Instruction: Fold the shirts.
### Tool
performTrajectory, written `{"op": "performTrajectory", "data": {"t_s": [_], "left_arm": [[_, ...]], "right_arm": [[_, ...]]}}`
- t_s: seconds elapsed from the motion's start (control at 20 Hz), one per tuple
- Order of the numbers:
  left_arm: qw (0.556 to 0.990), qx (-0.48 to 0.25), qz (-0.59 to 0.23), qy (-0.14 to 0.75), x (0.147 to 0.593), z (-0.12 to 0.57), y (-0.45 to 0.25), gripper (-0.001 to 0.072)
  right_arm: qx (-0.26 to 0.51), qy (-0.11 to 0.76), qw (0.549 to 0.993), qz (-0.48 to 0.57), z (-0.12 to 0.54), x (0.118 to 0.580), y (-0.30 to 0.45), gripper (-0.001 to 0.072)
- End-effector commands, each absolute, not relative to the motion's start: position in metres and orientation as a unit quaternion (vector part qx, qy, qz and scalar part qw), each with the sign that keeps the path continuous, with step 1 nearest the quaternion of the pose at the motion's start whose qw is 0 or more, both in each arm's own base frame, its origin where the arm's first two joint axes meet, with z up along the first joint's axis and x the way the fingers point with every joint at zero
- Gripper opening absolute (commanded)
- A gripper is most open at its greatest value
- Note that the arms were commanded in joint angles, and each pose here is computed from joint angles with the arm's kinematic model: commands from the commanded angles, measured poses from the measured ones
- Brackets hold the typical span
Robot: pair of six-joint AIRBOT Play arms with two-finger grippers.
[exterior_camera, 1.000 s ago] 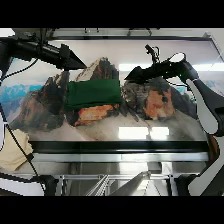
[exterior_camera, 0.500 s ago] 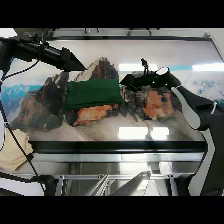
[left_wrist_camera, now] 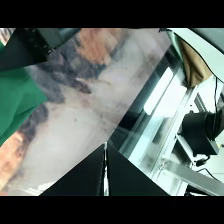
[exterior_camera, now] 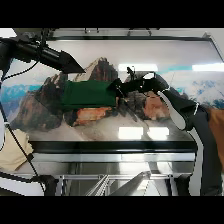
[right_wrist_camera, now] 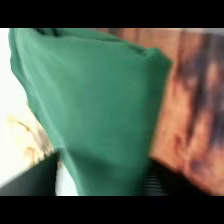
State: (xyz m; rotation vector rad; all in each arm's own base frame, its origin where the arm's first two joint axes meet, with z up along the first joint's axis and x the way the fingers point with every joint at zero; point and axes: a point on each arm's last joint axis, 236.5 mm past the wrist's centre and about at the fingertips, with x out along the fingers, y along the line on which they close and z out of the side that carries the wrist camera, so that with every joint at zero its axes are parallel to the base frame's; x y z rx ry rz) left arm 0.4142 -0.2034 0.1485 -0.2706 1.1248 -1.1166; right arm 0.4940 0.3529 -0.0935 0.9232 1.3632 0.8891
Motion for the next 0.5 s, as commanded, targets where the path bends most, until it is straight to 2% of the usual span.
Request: {"op": "performTrajectory", "data": {"t_s": [0.0,0.05,0.15,0.3,0.45], "left_arm": [[0.684,-0.116,-0.508,0.511,0.407,0.147,-0.202,0.0022],[0.684,-0.116,-0.508,0.51,0.407,0.148,-0.202,0.0022],[0.684,-0.116,-0.508,0.511,0.407,0.147,-0.202,0.0022],[0.681,-0.115,-0.509,0.513,0.406,0.147,-0.202,0.0022],[0.675,-0.114,-0.513,0.518,0.401,0.147,-0.202,0.0022]], "right_arm": [[0.46,0.544,0.534,0.456,-0.035,0.488,0.377,0.0077],[0.479,0.512,0.525,0.482,-0.01,0.492,0.379,0.0019],[0.489,0.465,0.532,0.511,0.035,0.5,0.376,0.0018],[0.467,0.401,0.583,0.53,0.109,0.516,0.338,0.0018],[0.436,0.344,0.676,0.485,0.192,0.538,0.246,0.0017]]}}
